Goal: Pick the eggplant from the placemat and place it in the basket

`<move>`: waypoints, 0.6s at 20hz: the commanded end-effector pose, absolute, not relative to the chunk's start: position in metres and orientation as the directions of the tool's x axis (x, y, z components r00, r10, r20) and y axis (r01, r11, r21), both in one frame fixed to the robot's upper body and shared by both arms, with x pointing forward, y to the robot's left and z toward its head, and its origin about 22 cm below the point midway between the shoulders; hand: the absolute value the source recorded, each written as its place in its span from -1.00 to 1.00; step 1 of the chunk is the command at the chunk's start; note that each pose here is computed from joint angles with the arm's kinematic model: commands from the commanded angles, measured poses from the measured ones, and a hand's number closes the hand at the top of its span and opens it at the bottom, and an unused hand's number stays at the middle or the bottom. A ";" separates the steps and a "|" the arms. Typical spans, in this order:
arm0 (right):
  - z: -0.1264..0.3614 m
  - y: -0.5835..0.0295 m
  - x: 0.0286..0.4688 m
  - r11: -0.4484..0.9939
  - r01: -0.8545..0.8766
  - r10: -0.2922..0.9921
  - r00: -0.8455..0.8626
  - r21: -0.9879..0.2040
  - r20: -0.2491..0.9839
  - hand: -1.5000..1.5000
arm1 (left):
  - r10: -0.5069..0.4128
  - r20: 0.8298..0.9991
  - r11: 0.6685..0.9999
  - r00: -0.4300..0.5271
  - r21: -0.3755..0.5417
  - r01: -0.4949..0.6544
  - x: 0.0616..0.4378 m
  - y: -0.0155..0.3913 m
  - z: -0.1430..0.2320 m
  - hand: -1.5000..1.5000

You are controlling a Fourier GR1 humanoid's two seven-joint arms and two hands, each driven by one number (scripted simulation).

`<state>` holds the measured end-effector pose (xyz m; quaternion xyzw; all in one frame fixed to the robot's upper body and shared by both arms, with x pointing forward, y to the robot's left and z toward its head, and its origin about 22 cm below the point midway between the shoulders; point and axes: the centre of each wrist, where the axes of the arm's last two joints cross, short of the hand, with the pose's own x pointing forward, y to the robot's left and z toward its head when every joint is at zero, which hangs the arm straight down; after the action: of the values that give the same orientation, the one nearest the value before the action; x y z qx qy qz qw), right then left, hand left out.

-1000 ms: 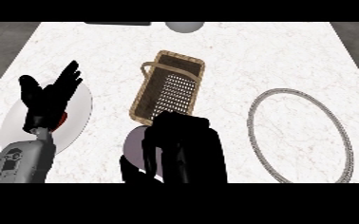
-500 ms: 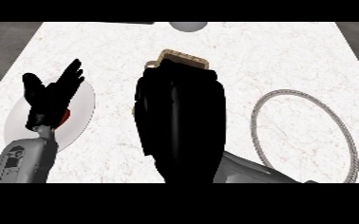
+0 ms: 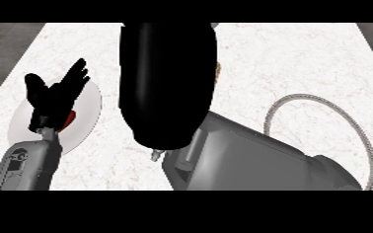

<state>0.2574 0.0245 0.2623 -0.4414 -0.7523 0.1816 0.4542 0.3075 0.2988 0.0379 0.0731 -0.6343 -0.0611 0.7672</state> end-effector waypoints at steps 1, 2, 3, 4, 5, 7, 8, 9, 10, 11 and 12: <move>0.290 0.040 0.259 0.575 0.488 0.760 -0.020 -0.657 0.650 1.00 | -0.183 0.967 0.982 0.178 0.187 -0.006 0.309 0.294 0.034 0.00; 0.283 0.041 0.264 0.557 0.482 0.772 0.001 -0.676 0.636 1.00 | -0.181 0.966 0.983 0.183 0.186 -0.007 0.311 0.298 0.042 0.00; 0.291 0.041 0.268 0.569 0.489 0.756 0.003 -0.661 0.654 1.00 | -0.176 0.968 0.984 0.181 0.178 0.007 0.312 0.295 0.045 0.00; 0.273 0.044 0.268 0.569 0.486 0.761 -0.006 -0.663 0.649 1.00 | -0.168 0.966 0.985 0.195 0.173 -0.010 0.311 0.291 0.033 0.00; 0.276 0.047 0.276 0.563 0.493 0.759 0.007 -0.663 0.651 1.00 | -0.183 0.967 0.983 0.177 0.184 0.008 0.314 0.290 0.040 0.00; 0.273 0.044 0.278 0.574 0.479 0.749 0.021 -0.664 0.663 1.00 | -0.180 0.969 0.983 0.171 0.185 -0.013 0.308 0.310 0.044 0.00; 0.274 0.035 0.296 0.499 0.598 0.742 0.080 -0.628 0.666 1.00 | -0.166 0.965 0.985 0.202 0.172 -0.015 0.306 0.302 0.035 0.00; 0.277 0.031 0.301 0.523 0.599 0.711 0.085 -0.607 0.698 -1.00 | -0.182 0.965 0.982 0.190 0.188 -0.017 0.309 0.299 0.036 0.00; 0.280 0.027 0.305 0.544 0.575 0.690 0.108 -0.611 0.716 -1.00 | -0.184 0.966 0.982 0.179 0.190 -0.012 0.310 0.303 0.043 0.00; 0.266 0.028 0.306 0.546 0.557 0.696 0.115 -0.626 0.709 -1.00 | -0.168 0.970 0.985 0.176 0.172 -0.005 0.308 0.299 0.039 0.00; 0.276 0.028 0.301 0.538 0.560 0.707 0.108 -0.630 0.699 -1.00 | -0.173 0.966 0.983 0.193 0.180 -0.020 0.309 0.307 0.039 0.00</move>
<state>0.2988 0.0265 0.2722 -0.4753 -0.7218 0.1468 0.4813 0.3087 0.3014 0.0389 0.0741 -0.6360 -0.0537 0.7662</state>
